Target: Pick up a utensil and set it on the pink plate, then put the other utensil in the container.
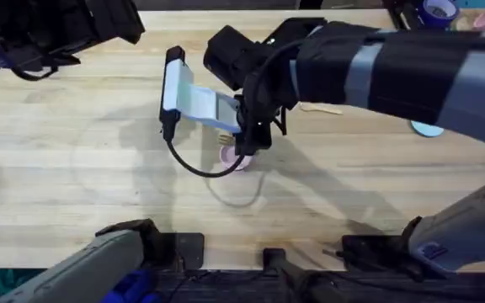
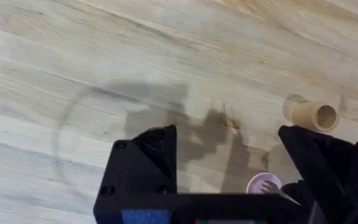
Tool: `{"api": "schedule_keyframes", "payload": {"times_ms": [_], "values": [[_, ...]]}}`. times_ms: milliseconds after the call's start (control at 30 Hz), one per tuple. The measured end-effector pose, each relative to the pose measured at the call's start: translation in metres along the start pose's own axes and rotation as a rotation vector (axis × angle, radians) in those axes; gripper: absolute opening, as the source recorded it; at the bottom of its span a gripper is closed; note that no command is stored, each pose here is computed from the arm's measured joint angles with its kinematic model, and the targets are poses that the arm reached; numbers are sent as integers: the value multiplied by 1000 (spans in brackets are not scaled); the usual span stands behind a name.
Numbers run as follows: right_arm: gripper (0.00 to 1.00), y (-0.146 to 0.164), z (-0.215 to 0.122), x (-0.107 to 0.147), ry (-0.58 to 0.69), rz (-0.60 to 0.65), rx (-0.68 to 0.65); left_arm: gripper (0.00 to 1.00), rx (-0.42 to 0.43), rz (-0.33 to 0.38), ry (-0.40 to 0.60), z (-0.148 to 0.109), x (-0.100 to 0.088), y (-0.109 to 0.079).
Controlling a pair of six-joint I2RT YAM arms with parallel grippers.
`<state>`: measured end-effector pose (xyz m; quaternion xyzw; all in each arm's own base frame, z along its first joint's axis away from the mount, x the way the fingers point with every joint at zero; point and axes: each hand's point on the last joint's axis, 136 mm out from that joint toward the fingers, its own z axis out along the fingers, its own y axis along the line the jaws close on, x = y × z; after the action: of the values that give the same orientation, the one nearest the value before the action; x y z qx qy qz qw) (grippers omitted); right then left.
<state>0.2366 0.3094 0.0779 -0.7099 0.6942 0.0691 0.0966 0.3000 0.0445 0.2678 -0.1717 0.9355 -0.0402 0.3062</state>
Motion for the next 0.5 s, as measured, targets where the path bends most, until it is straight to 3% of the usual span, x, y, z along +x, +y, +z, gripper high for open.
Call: {"api": "schedule_keyframes", "payload": {"times_ms": [500], "values": [[31,5,13,-12,-19,-22,-15,992,0,0,0,0,0,0]]}}
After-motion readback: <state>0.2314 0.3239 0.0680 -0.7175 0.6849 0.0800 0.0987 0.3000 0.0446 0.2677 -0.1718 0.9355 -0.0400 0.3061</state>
